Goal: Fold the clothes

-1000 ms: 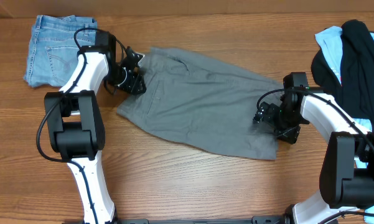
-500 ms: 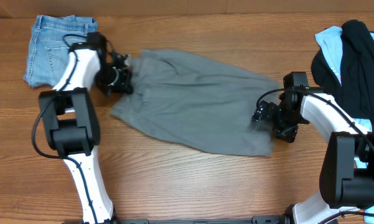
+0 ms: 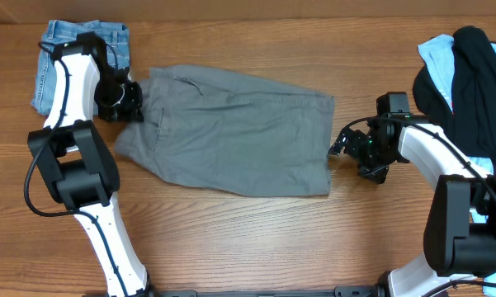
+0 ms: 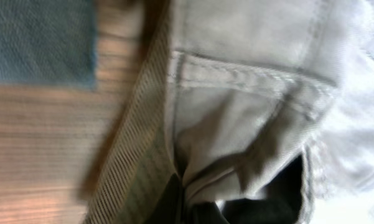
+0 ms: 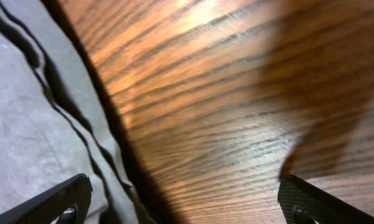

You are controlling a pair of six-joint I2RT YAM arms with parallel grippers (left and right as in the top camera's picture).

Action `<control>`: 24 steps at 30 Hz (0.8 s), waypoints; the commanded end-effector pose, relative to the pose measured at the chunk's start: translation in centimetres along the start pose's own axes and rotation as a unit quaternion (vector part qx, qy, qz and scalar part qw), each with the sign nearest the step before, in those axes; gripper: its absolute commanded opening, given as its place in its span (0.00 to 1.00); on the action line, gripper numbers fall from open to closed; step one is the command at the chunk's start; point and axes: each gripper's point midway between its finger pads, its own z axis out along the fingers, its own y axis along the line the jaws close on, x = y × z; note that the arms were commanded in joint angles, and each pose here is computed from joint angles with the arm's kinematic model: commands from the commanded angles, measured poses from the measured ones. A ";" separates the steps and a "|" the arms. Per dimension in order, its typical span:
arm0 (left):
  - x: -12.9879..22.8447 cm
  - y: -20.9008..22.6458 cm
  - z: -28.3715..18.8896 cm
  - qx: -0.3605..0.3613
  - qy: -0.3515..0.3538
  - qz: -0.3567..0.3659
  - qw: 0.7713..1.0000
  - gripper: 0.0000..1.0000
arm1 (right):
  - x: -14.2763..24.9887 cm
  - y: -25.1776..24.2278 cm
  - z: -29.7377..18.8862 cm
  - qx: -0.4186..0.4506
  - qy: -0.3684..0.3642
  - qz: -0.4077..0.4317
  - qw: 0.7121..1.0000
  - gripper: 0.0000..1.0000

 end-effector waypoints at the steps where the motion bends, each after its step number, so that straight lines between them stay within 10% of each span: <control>1: -0.3 -4.7 -7.5 -0.006 -0.075 0.032 0.997 0.04 | 0.3 1.3 0.5 -0.013 0.000 -0.020 1.000 1.00; 10: 5.0 -17.9 -15.2 0.020 -0.162 0.179 0.970 0.04 | -0.2 2.5 1.1 -0.023 -0.015 -0.028 0.999 1.00; 24: 11.7 -29.2 -10.0 0.025 -0.111 0.315 0.942 0.04 | 0.1 2.0 1.9 -0.014 -0.002 -0.023 1.000 1.00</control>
